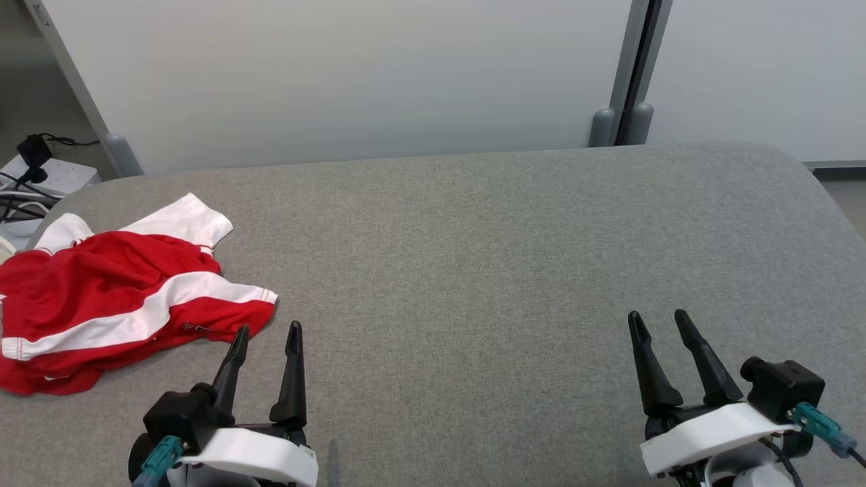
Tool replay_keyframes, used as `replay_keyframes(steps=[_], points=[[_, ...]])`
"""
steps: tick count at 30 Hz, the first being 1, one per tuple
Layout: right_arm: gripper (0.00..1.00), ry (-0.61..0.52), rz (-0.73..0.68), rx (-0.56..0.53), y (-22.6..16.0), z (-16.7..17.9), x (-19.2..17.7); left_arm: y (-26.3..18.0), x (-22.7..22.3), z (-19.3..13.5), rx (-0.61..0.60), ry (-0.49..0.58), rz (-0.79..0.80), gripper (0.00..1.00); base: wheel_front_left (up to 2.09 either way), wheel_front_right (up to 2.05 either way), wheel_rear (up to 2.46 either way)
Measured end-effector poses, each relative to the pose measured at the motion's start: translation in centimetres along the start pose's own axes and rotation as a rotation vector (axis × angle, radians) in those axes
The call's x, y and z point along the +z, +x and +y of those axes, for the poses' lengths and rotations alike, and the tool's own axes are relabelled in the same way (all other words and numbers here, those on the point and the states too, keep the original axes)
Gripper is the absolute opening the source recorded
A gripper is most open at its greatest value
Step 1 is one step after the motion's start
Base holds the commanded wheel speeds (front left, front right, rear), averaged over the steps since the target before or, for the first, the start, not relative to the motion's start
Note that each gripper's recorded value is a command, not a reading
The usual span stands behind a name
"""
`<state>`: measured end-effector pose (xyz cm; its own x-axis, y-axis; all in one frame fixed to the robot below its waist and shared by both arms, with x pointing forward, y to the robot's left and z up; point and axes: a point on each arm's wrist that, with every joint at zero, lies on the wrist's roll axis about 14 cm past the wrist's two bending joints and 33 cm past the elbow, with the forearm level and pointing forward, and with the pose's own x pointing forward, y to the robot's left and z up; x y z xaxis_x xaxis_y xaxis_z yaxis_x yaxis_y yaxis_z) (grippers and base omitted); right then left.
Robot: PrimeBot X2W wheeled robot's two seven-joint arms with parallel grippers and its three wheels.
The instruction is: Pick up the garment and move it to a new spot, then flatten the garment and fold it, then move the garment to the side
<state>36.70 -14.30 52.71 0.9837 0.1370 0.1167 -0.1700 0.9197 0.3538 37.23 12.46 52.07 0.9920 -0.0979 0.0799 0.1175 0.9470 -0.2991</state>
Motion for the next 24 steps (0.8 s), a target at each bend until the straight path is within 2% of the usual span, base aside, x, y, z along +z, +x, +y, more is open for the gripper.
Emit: replay_keyframes(steps=[16,24], points=[[1.0,-0.183,-0.045,0.064,0.0,1.4,0.8,0.0,1.1,-1.2,-0.039,0.153,-0.064,1.0,0.0,0.0,0.0],[1.0,-0.192,-0.046,0.071,0.0,1.6,0.8,0.3,1.1,-1.5,-0.051,0.166,-0.068,1.0,0.0,0.0,0.0]])
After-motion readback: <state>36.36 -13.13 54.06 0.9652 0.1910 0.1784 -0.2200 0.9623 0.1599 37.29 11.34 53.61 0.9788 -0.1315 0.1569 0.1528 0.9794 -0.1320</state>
